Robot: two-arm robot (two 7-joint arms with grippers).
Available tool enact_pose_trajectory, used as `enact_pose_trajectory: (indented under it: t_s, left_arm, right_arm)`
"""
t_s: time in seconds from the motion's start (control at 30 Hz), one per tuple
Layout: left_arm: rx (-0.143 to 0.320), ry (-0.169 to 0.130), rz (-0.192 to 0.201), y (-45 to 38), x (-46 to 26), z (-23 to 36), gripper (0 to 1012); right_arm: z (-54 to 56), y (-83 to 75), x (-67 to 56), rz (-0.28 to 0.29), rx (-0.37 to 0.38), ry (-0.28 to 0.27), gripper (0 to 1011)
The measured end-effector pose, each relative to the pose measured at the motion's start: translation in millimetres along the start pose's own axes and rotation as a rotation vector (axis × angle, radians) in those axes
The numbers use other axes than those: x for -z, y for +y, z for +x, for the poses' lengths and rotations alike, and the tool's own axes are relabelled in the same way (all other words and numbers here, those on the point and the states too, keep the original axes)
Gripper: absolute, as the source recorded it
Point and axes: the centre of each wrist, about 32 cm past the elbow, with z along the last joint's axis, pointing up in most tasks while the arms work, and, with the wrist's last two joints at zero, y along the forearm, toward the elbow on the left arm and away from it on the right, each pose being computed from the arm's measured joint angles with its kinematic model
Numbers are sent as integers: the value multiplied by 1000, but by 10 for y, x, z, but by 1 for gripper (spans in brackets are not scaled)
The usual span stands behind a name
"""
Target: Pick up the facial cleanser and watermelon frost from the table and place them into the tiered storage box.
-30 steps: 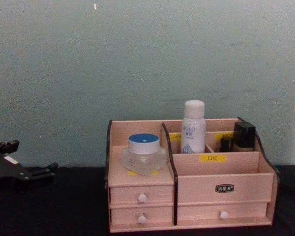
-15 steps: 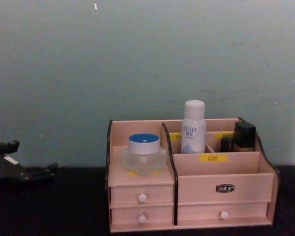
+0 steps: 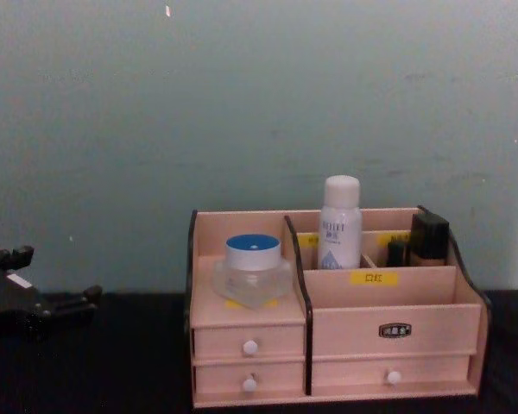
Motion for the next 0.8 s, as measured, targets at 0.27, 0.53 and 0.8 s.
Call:
enact_pose_trajectory:
  t_s: [0.27, 0.53, 0.8]
  left_arm:
    - [0, 0, 0, 0, 0, 0, 1001]
    - [0, 0, 0, 0, 0, 0, 1001]
    - [0, 0, 0, 0, 0, 0, 1001]
  right_arm:
    - [4, -4, -5, 1, -1, -1, 1003]
    - [4, -7, -6, 0, -1, -1, 1002]
    - [4, -9, -6, 0, -2, -1, 1002]
